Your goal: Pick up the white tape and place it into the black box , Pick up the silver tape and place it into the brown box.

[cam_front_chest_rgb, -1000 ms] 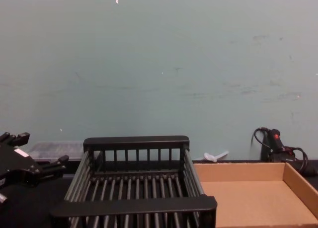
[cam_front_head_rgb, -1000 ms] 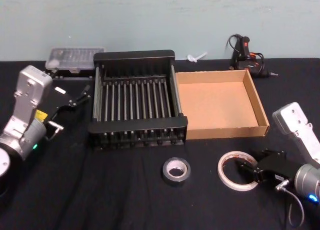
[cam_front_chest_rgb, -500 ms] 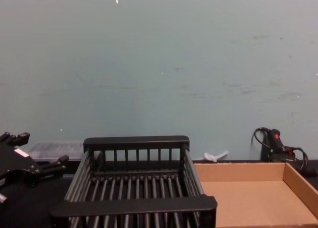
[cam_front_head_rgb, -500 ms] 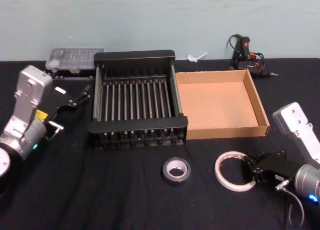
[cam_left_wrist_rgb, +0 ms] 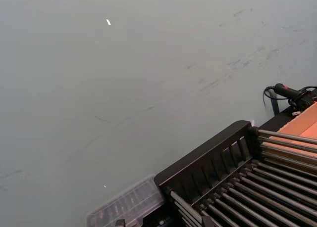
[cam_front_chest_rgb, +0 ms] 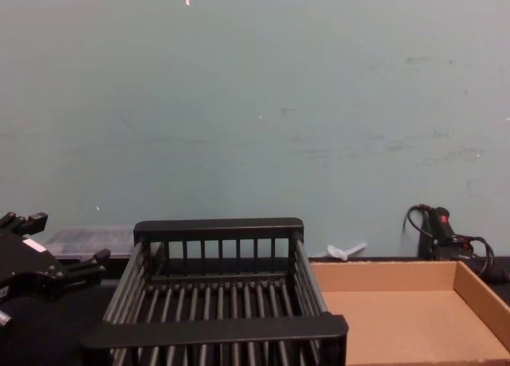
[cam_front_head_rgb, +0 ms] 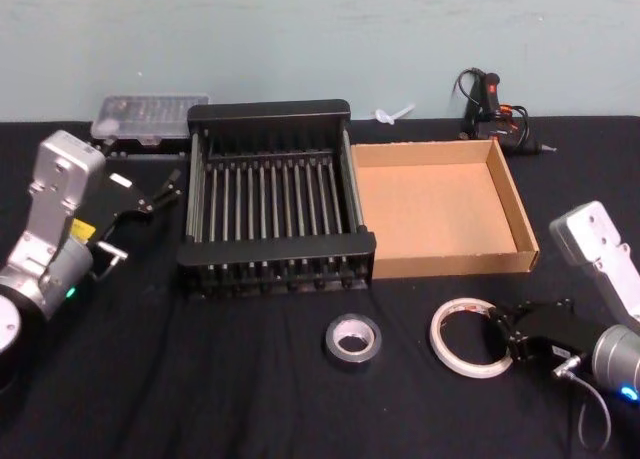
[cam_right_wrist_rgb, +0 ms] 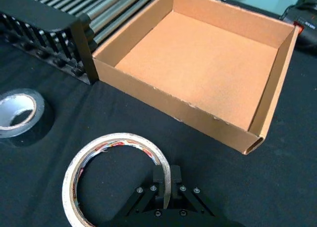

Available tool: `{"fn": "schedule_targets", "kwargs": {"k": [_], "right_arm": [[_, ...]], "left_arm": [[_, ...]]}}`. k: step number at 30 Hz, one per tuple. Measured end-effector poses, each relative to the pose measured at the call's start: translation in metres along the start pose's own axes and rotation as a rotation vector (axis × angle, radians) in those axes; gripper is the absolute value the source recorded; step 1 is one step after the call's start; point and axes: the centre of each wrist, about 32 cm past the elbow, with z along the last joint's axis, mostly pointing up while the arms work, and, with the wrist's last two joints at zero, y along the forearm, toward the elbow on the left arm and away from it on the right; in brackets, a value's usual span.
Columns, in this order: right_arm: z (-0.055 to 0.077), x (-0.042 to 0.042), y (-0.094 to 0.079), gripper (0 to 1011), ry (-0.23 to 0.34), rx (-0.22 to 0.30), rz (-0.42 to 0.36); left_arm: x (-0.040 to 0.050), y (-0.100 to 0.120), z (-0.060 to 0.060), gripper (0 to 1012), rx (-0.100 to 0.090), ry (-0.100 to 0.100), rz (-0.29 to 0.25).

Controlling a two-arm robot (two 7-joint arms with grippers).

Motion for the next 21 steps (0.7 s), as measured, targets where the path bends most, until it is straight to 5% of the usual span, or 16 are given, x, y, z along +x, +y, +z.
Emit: {"fn": "schedule_targets", "kwargs": {"k": [14,21], "right_arm": [[0.014,0.0075,-0.016,90,-0.04,0.096,-0.003],[0.031,0.0182,-0.019,90,-0.069,0.171,-0.048]], "left_arm": [[0.0,0.0,0.0,1002,0.0,0.0,0.0],[0.0,0.0,0.0,1001,0.0,0.0,0.0]]}}
